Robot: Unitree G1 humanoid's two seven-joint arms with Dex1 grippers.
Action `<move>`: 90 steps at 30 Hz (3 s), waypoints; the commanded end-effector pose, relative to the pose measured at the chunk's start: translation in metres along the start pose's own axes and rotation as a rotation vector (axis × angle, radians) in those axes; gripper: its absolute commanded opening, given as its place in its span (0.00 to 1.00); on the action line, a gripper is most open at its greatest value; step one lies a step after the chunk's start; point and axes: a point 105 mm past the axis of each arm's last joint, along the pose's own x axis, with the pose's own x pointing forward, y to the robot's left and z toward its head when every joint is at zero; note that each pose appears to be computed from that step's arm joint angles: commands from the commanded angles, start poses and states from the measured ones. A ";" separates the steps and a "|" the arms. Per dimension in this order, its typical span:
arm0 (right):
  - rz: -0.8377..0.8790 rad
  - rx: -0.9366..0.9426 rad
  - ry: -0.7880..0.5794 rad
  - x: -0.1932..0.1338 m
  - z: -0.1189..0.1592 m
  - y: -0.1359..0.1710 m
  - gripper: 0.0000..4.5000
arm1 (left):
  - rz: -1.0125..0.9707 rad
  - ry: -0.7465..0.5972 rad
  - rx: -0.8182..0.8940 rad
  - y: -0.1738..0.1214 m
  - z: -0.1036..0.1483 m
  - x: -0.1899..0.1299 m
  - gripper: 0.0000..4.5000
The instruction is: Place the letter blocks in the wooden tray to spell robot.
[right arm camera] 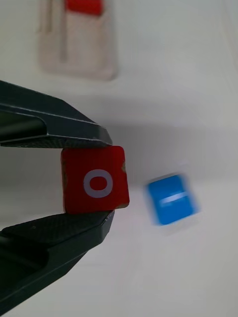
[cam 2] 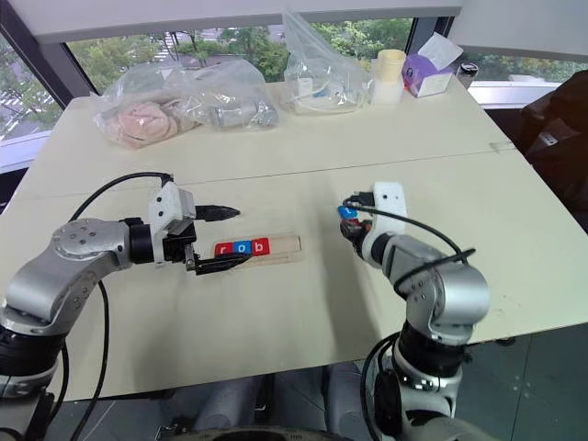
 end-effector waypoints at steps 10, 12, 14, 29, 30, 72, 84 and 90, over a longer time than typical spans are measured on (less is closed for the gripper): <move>0.007 0.058 0.001 0.001 -0.007 0.013 0.81 | -0.101 0.075 0.088 -0.005 -0.008 0.003 1.00; 0.001 0.044 -0.021 -0.001 0.000 0.010 1.00 | -0.096 0.083 0.087 -0.004 -0.010 0.001 1.00; -0.013 0.045 -0.055 -0.004 0.010 0.005 1.00 | -0.093 0.090 0.086 -0.004 -0.012 -0.001 1.00; 0.579 -0.959 -0.091 -0.003 0.010 -0.039 1.00 | -0.286 0.153 0.114 -0.037 -0.015 -0.012 1.00; 0.603 -0.970 -0.088 -0.001 0.008 -0.039 1.00 | -0.288 0.158 0.119 -0.037 -0.016 -0.012 1.00; 1.091 -1.103 -0.070 0.031 0.036 0.082 0.24 | 0.009 0.233 0.042 0.011 -0.040 -0.044 1.00; 1.140 -1.218 0.065 0.057 0.027 0.088 0.24 | 0.063 0.198 0.014 0.003 -0.039 -0.040 1.00; 1.110 -1.269 0.067 0.069 0.025 0.090 0.24 | 0.076 0.190 0.005 0.002 -0.038 -0.039 1.00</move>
